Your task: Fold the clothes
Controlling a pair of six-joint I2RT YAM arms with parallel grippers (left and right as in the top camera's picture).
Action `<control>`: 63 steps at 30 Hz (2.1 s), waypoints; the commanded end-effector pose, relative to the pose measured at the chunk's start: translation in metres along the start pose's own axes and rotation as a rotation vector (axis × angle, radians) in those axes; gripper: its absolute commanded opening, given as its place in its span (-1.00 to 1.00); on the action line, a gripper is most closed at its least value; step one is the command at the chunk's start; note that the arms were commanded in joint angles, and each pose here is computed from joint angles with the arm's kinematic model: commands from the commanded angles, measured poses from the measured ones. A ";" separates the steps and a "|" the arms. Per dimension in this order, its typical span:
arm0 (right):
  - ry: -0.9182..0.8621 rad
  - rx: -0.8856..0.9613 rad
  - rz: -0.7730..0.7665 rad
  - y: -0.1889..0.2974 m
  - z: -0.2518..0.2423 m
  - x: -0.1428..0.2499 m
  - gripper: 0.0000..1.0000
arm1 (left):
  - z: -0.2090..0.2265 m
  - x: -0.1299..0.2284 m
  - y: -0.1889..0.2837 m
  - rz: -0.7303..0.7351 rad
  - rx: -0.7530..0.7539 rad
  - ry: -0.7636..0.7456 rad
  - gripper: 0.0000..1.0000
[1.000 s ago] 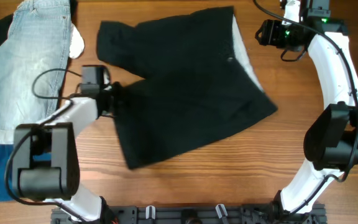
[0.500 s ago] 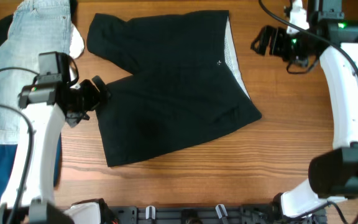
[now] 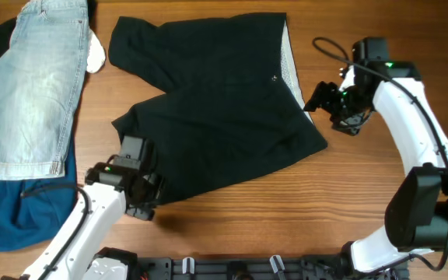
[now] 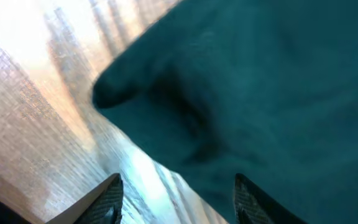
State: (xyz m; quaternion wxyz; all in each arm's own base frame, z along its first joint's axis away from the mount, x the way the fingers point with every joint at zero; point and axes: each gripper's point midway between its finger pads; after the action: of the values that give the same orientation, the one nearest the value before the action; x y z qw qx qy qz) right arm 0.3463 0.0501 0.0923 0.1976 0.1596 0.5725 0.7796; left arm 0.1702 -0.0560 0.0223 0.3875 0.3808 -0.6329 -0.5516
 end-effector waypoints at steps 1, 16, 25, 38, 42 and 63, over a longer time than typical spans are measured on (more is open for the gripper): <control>0.032 0.050 -0.022 -0.010 0.007 0.009 0.70 | 0.020 -0.010 -0.018 -0.072 -0.067 0.101 0.11; 0.020 0.188 0.016 -0.057 -0.037 0.041 0.30 | 0.003 -0.042 -0.068 -0.206 -0.115 0.113 -0.92; 0.015 0.221 0.062 -0.087 -0.065 0.067 0.16 | -0.003 -0.043 -0.069 -0.209 -0.089 0.114 -0.92; 0.073 0.107 -0.094 -0.042 -0.022 0.027 -0.92 | -0.023 -0.041 -0.002 -0.233 0.052 -0.065 -0.92; 0.074 0.020 -0.231 0.025 -0.004 0.013 -0.92 | -0.049 -0.039 0.076 -0.301 0.282 -0.179 -0.92; 0.104 -0.084 -0.488 0.059 0.021 -0.084 -0.92 | -0.232 -0.095 0.138 -0.645 0.462 -0.445 -0.92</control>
State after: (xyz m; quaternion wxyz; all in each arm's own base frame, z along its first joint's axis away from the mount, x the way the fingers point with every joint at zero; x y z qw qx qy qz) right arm 0.3967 0.0217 0.1740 0.3508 -0.0236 0.5541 0.7546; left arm 0.3714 -0.0577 0.2031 -0.0215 0.4922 -0.6946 -0.5242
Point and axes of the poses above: each gripper's point midway between its finger pads, its own y axis back along the fingers, its own z axis along the line the jaws close on, x = y × z, and after that the axes turned 5 degrees about -y, right-handed
